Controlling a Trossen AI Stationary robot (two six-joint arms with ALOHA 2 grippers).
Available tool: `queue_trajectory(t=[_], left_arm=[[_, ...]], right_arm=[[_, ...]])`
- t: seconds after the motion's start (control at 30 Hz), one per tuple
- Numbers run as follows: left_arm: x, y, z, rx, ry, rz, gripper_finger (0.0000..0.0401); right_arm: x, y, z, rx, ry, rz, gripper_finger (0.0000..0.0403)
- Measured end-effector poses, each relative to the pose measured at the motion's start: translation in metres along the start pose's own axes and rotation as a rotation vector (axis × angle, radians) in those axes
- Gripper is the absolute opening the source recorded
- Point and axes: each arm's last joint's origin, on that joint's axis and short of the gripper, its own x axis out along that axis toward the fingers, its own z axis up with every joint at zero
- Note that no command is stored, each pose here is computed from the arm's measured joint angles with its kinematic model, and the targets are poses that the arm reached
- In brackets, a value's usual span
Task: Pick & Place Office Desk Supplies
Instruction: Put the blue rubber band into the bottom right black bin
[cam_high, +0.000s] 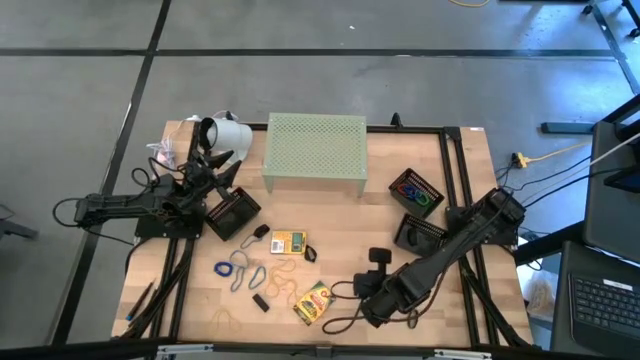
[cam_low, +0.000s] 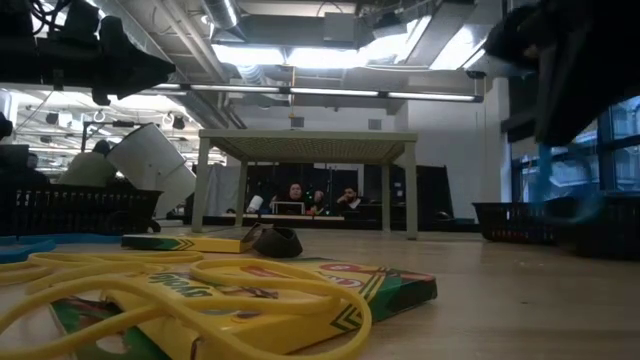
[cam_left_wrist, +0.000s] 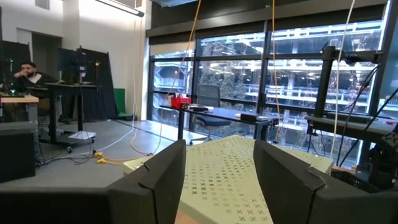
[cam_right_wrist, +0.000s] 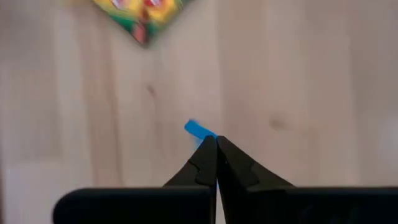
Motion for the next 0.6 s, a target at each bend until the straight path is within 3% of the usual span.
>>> queue_trajectory(t=[0.33,0.6], left_arm=[[0.0,0.0,0.0,0.001,0.001,0.0,0.0186],[0.0,0.0,-0.001,0.008,0.011,-0.001,0.0185]], right_arm=[[-0.047,-0.038,-0.009,0.112,0.192,-0.428,0.0],[-0.043,-0.055,-0.024,0.162,0.227,-0.434,0.0]])
